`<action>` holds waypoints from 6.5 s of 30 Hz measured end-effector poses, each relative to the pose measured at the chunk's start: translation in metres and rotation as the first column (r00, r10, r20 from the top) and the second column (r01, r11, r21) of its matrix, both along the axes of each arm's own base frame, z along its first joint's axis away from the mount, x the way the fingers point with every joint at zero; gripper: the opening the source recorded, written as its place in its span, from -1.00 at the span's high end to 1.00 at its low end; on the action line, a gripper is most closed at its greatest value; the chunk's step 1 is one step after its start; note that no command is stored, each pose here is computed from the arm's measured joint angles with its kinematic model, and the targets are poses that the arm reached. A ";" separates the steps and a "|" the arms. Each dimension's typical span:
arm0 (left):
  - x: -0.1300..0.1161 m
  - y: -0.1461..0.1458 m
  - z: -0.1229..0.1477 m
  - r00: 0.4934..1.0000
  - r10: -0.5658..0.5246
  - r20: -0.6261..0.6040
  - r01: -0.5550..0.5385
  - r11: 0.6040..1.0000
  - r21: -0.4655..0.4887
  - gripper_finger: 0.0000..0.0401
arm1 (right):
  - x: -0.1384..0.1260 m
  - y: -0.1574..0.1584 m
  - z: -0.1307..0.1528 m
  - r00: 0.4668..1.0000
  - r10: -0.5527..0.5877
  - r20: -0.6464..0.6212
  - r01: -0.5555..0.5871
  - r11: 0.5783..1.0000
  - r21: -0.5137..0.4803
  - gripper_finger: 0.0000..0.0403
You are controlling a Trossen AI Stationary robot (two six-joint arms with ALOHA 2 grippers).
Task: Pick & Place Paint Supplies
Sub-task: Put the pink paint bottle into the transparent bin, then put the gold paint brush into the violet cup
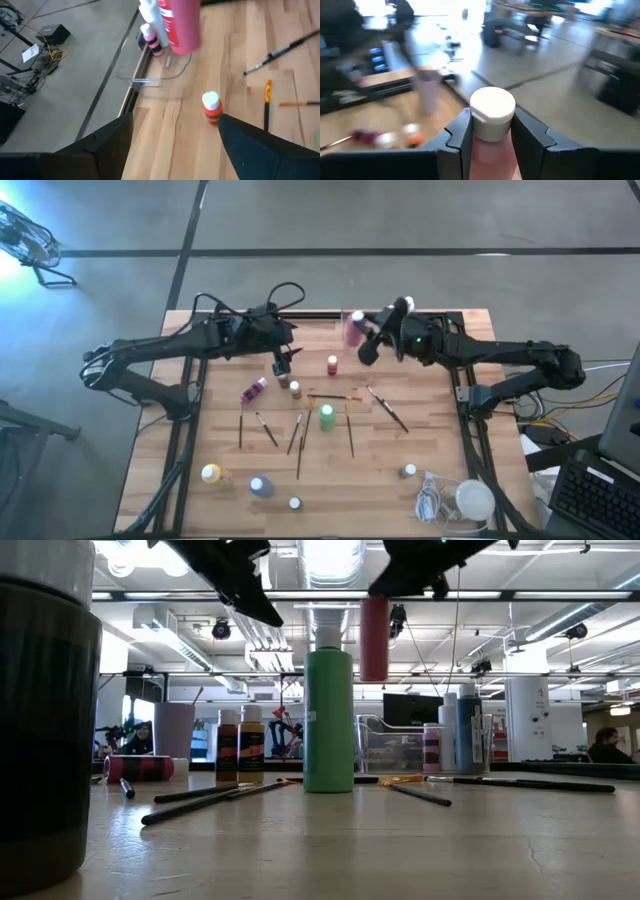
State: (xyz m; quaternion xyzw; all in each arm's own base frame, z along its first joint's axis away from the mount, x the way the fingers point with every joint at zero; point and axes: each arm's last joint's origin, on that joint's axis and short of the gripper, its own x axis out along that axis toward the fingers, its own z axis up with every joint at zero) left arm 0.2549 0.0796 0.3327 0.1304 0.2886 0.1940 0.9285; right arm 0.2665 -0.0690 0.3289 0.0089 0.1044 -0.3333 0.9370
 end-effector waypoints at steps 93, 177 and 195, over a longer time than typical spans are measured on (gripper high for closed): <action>-0.008 -0.002 -0.022 0.984 0.053 0.171 -0.043 0.997 -0.062 -0.44 | 0.001 -0.128 -0.113 0.774 -0.589 -0.233 0.605 0.796 -0.003 0.11; -0.008 -0.002 -0.021 0.983 0.038 0.178 -0.032 0.999 -0.034 -0.44 | -0.020 -0.125 -0.118 0.763 -0.142 -0.631 0.212 0.977 0.036 0.96; -0.046 -0.029 -0.003 0.905 -0.289 0.311 0.340 0.932 -0.123 -0.44 | -0.026 0.007 -0.030 0.890 0.331 -0.314 -0.287 0.941 0.178 0.96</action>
